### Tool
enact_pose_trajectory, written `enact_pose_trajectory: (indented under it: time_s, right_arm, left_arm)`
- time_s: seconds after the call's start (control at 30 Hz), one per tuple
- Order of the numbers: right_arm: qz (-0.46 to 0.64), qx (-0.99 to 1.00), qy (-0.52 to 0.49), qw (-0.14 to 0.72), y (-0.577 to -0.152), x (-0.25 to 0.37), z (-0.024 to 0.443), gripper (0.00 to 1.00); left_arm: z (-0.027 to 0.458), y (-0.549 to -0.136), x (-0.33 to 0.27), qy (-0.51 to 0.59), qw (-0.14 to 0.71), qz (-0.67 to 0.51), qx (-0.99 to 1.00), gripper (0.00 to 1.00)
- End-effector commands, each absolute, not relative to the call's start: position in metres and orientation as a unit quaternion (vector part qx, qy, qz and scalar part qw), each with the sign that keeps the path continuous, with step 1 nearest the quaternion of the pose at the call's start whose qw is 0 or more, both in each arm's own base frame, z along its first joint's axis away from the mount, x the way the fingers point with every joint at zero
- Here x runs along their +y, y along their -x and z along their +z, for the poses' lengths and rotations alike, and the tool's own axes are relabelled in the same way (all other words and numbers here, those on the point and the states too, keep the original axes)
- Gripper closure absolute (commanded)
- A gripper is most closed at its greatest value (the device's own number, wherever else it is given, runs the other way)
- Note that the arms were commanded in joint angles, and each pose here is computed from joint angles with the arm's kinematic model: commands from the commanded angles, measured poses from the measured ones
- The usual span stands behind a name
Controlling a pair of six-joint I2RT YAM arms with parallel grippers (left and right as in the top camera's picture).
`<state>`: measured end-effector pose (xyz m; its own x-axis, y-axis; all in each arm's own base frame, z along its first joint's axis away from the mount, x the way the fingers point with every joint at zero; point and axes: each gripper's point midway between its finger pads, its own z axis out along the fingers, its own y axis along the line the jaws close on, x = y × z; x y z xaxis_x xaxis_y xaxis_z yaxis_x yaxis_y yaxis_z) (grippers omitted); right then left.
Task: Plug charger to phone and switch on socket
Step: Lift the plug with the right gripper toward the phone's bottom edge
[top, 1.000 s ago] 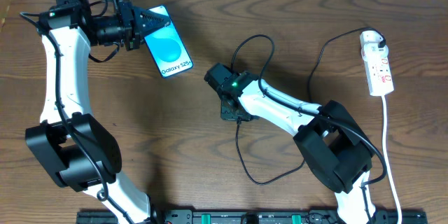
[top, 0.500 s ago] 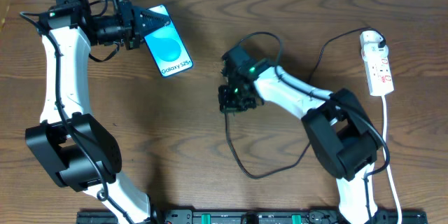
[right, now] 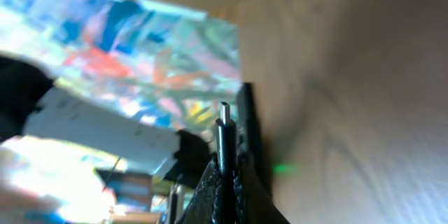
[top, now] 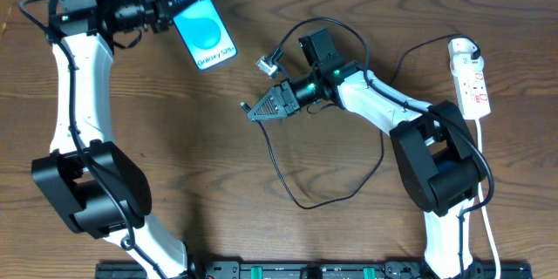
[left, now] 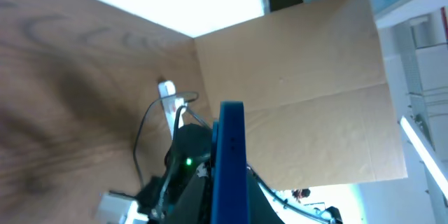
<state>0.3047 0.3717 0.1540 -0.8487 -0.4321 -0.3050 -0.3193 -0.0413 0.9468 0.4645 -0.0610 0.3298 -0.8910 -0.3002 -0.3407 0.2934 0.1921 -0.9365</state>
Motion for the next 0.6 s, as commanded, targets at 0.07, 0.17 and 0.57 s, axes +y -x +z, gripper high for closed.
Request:
enact_pose_trajectory:
  time_s: [0.07, 0.17, 0.57]
  right_arm:
    - [-0.702, -0.644, -0.298, 0.055, -0.298, 0.368, 0.175, 0.99]
    - [-0.702, -0.642, -0.305, 0.043, -0.304, 0.372, 0.181, 0.99]
    - [-0.715, -0.622, -0.315, -0.054, -0.335, 0.385, 0.252, 0.99]
  left_arm:
    - [0.358, -0.464, -0.060, 0.007, 0.219, -0.658, 0.721, 0.92]
    - [0.367, -0.468, -0.059, -0.007, 0.237, -0.654, 0.718, 0.92]
    - [0.381, -0.494, -0.048, 0.039, 0.290, -0.633, 0.717, 0.93]
